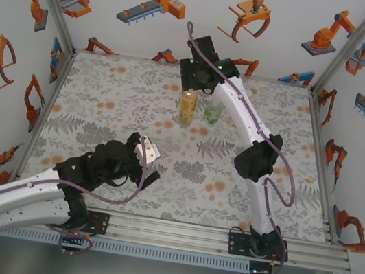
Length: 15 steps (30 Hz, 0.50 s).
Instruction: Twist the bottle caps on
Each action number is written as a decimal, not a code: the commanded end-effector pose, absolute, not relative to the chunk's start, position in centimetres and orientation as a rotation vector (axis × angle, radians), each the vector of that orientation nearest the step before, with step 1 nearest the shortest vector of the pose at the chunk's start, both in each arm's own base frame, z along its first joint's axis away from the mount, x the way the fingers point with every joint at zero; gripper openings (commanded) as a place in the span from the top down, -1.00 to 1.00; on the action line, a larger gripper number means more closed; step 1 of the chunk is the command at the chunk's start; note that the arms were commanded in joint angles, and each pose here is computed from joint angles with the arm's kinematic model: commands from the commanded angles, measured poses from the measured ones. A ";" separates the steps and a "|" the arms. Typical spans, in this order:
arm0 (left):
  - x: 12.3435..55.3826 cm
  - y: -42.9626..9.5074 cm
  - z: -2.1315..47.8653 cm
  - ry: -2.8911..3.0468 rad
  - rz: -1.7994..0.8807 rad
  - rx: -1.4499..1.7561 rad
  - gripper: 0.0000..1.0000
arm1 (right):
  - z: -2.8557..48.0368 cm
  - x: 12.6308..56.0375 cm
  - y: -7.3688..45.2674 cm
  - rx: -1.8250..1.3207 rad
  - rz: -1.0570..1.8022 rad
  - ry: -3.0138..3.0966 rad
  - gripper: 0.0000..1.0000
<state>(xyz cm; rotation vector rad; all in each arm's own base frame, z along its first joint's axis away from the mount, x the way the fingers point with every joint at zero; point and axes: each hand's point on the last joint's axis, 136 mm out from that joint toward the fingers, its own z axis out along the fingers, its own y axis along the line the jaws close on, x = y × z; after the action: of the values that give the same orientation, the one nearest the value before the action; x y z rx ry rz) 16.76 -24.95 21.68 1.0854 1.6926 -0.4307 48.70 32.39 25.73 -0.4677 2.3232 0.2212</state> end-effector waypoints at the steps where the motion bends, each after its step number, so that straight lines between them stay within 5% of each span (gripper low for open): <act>1: 17.0 -25.0 22.0 1.685 -0.436 1.048 -0.94 | 28.0 48.3 32.0 -0.469 0.241 2.288 -0.32; 4: 17.2 -25.0 21.9 1.680 -0.421 1.045 -0.94 | 29.0 48.0 31.6 -0.474 0.239 2.274 -0.49; 6: 17.5 -24.9 21.8 1.680 -0.403 1.035 -0.94 | 29.4 47.7 31.3 -0.480 0.227 2.270 -0.98; 15: 20.2 -24.3 21.5 1.680 -0.307 0.959 -0.94 | 30.6 46.1 28.0 -0.508 0.065 2.261 -0.98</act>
<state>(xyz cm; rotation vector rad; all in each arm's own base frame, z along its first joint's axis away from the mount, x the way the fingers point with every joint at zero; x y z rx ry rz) 18.95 -24.57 21.08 1.0107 1.7028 -0.3435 47.04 30.28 27.91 -0.5047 2.3033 0.1473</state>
